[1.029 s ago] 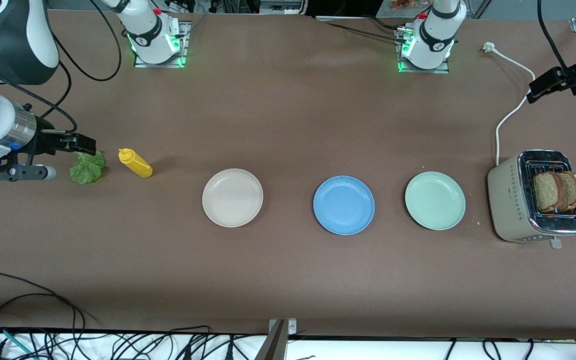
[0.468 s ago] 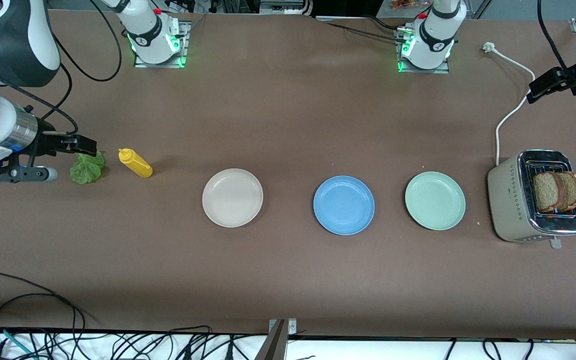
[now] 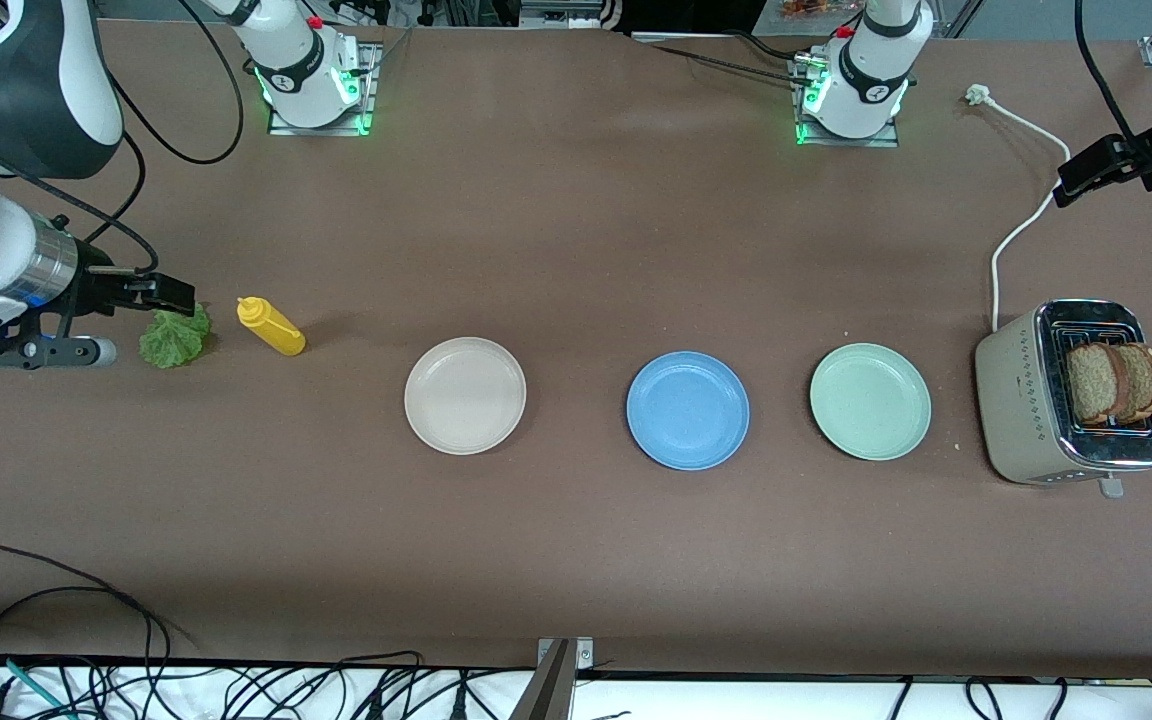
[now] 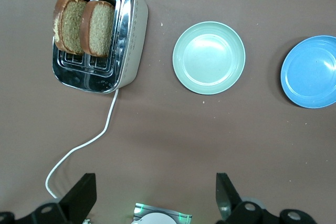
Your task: Make sandwich in blue plate with both arms
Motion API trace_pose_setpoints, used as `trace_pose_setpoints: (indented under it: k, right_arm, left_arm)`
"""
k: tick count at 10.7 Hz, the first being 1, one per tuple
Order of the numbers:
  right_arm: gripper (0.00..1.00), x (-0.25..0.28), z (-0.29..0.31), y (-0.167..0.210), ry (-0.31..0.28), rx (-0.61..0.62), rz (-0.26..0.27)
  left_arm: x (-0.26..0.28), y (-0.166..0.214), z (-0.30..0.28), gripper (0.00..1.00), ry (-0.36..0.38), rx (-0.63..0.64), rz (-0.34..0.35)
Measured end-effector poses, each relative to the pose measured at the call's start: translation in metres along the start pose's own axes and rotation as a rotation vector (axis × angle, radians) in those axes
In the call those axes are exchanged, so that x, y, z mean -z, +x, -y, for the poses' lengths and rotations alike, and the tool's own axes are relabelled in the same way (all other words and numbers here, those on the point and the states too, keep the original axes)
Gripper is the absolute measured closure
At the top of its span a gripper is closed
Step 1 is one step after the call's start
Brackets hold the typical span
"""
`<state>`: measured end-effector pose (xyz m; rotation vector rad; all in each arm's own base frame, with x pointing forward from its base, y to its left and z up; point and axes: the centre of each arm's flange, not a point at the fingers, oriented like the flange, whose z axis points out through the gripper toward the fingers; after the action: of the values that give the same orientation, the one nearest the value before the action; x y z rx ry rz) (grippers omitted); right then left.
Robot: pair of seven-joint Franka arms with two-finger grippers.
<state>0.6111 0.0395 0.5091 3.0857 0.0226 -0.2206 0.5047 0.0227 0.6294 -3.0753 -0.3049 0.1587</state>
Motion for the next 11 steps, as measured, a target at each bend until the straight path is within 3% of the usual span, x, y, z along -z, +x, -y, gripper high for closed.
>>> trace_pose_setpoints:
  k: [7, 11]
  right_arm:
    - [0.00, 0.000, -0.002, 0.000, 0.000, -0.004, -0.002]
    - [0.00, 0.000, -0.003, 0.000, 0.000, -0.005, -0.002]
  left_arm:
    - [-0.003, 0.002, 0.005, 0.00, -0.007, 0.010, 0.006]
    - [-0.038, 0.035, 0.019, 0.00, -0.007, 0.023, 0.073]
